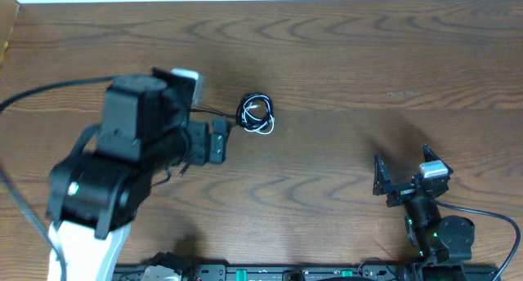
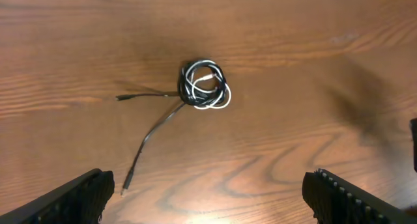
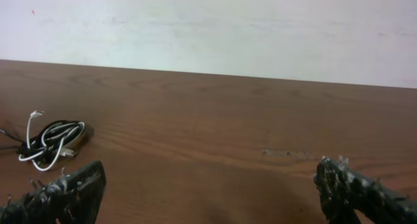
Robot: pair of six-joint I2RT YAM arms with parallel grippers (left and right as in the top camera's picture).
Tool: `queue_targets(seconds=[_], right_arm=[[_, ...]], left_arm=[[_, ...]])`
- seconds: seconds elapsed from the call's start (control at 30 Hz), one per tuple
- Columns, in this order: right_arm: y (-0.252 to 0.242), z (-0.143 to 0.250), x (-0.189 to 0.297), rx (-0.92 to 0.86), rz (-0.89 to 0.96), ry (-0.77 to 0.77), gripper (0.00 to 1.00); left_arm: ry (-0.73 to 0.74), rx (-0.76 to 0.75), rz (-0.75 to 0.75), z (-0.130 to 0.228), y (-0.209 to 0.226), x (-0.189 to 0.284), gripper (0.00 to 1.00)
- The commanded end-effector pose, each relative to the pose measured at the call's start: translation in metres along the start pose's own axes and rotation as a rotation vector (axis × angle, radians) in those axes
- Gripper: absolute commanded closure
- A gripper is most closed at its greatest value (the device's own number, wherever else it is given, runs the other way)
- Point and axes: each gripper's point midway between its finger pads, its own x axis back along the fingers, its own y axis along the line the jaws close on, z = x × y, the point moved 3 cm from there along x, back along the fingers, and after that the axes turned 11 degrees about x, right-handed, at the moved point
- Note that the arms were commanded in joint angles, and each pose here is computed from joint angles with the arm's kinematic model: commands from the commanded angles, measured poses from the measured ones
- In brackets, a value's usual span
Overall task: Untangle cables
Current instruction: 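Move the left gripper forward over the black-and-white cable bundle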
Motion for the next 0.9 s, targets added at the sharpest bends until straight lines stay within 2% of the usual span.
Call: queue_targets(seconds=[0.0,0.17,0.2,0.23,0.33,0.43,0.6,0.87], right_arm=[[0.002,0.0,0.0,0.016,-0.008,-0.001,0.01],[0.002,0.0,0.0,0.016,-0.008,-0.001,0.01],[0.002,0.0,0.0,0.016,-0.008,-0.001,0.01],[0.002,0.0,0.0,0.016,-0.008,-0.001,0.01],[0.002,0.0,0.0,0.016,-0.008,-0.001,0.01],[0.002,0.0,0.0,0.016,-0.008,-0.001,0.01],[0.002,0.0,0.0,0.016,-0.008,-0.001,0.01],[0.002,0.0,0.0,0.016,-0.008,-0.001,0.01]], left_arm=[[0.033,-0.015,0.011,-0.006,-0.004,-0.013,0.02],[0.083,-0.009,-0.005,-0.015,-0.002,-0.046,0.02],[0.072,-0.01,-0.002,-0.021,-0.003,-0.052,0.06],[0.055,-0.012,0.002,-0.027,-0.004,-0.058,0.22],[-0.044,-0.021,-0.046,-0.056,0.0,-0.078,0.92],[-0.157,-0.022,-0.103,-0.086,0.006,-0.093,0.92],[-0.298,0.072,-0.177,-0.116,0.016,-0.098,0.92],[-0.36,0.283,-0.179,-0.124,0.02,-0.101,0.92]])
